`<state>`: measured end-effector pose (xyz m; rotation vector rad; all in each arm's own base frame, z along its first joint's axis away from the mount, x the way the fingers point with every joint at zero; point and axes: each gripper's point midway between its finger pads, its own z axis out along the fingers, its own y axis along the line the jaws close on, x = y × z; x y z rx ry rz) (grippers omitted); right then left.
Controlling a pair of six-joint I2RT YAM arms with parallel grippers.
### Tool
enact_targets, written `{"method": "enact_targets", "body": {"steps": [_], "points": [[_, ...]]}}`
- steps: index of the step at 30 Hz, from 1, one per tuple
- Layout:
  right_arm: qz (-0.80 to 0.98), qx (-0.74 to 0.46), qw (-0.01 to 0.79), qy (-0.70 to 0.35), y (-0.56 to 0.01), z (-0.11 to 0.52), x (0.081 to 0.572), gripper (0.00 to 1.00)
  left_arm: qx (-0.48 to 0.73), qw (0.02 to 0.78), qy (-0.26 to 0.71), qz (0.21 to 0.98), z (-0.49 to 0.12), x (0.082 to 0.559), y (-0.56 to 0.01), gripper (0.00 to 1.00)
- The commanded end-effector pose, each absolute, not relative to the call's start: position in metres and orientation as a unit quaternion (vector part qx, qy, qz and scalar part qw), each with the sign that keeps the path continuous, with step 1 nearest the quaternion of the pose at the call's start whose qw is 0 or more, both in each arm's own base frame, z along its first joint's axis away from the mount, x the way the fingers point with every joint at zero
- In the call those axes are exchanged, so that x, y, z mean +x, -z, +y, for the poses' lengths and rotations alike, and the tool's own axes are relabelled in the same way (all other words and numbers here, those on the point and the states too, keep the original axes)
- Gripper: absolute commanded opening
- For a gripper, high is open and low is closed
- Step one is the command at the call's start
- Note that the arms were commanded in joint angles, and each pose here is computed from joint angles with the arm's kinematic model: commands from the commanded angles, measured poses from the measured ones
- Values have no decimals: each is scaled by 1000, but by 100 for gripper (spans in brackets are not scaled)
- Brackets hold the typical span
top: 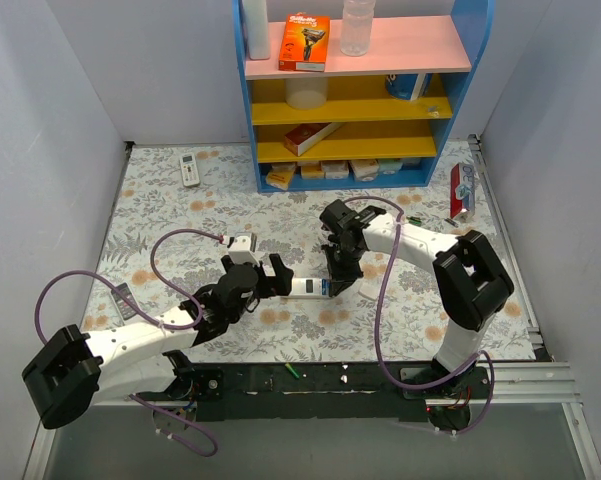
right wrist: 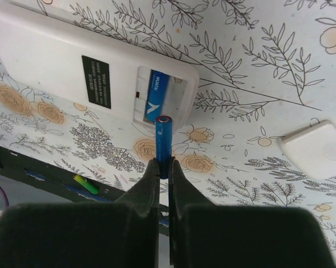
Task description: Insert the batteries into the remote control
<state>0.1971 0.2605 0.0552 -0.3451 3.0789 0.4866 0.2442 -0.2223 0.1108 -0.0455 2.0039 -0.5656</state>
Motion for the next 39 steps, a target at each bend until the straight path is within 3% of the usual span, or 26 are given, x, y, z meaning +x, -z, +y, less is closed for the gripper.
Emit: {"method": "enact_targets", "body": {"steps": [1,18,39], "points": [[986,-97,-3,-133,-60,257,199,1,-34,523,248,814,-220,247,-122,98],[987,-97,-25,-125,-48,264,203,4,-27,518,262,814,-225,245,-123,98],[987,-95,-31,-122,-46,269,208,25,-23,515,265,815,-227,243,-122,98]]}}
